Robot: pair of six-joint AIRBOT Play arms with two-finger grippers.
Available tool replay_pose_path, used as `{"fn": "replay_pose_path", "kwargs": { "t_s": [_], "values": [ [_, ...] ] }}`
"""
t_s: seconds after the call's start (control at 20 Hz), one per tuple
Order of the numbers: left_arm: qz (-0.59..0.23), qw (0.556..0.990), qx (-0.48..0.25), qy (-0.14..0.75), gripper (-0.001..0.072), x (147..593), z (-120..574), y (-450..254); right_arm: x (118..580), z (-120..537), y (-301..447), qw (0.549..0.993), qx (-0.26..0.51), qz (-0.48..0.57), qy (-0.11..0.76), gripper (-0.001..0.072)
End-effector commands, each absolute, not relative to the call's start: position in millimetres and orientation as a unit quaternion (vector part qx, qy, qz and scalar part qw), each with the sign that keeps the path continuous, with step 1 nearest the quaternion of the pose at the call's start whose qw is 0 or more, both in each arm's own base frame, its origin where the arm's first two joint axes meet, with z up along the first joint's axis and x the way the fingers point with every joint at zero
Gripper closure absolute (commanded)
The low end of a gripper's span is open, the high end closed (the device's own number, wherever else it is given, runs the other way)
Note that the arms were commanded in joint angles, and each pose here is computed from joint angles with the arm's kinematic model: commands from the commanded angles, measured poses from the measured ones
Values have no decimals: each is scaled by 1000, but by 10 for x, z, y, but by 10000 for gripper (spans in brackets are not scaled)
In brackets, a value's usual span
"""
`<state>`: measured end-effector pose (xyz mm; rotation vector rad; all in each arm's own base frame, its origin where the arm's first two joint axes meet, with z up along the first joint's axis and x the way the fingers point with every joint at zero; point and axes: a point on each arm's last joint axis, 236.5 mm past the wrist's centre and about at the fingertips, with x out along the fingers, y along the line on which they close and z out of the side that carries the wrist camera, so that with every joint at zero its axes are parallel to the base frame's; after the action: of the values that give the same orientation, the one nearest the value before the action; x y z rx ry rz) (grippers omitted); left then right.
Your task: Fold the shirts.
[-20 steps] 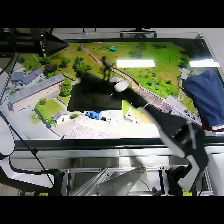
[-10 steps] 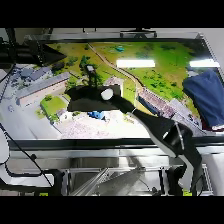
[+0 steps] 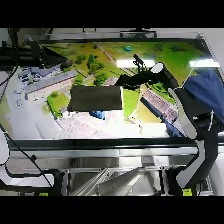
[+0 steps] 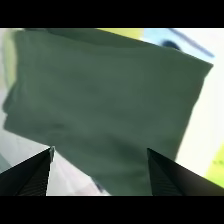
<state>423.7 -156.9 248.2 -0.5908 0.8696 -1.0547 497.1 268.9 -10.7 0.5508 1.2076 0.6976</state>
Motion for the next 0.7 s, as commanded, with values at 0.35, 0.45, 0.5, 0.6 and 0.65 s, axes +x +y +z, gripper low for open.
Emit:
{"fn": "replay_pose_path", "kwargs": {
  "t_s": [0.35, 0.45, 0.5, 0.6, 0.65],
  "values": [
    [-490, 734, -255, 395, 687, 4192, 2467, -1575, 4817, -1062, 2966, 670, 299, 291, 614, 65],
    [-491, 733, -255, 396, 687, 4188, 2466, -1575, 4791, -1050, 3110, 674, 294, 297, 610, 70],
    [-491, 733, -254, 396, 687, 4182, 2464, -1576, 4789, -1010, 3165, 673, 298, 305, 605, 247],
    [-493, 731, -253, 398, 687, 4166, 2461, -1578, 4799, -834, 3287, 665, 319, 336, 586, 577],
    [-494, 730, -253, 399, 687, 4159, 2459, -1579, 4811, -715, 3311, 665, 323, 348, 576, 649]
  ]
}}
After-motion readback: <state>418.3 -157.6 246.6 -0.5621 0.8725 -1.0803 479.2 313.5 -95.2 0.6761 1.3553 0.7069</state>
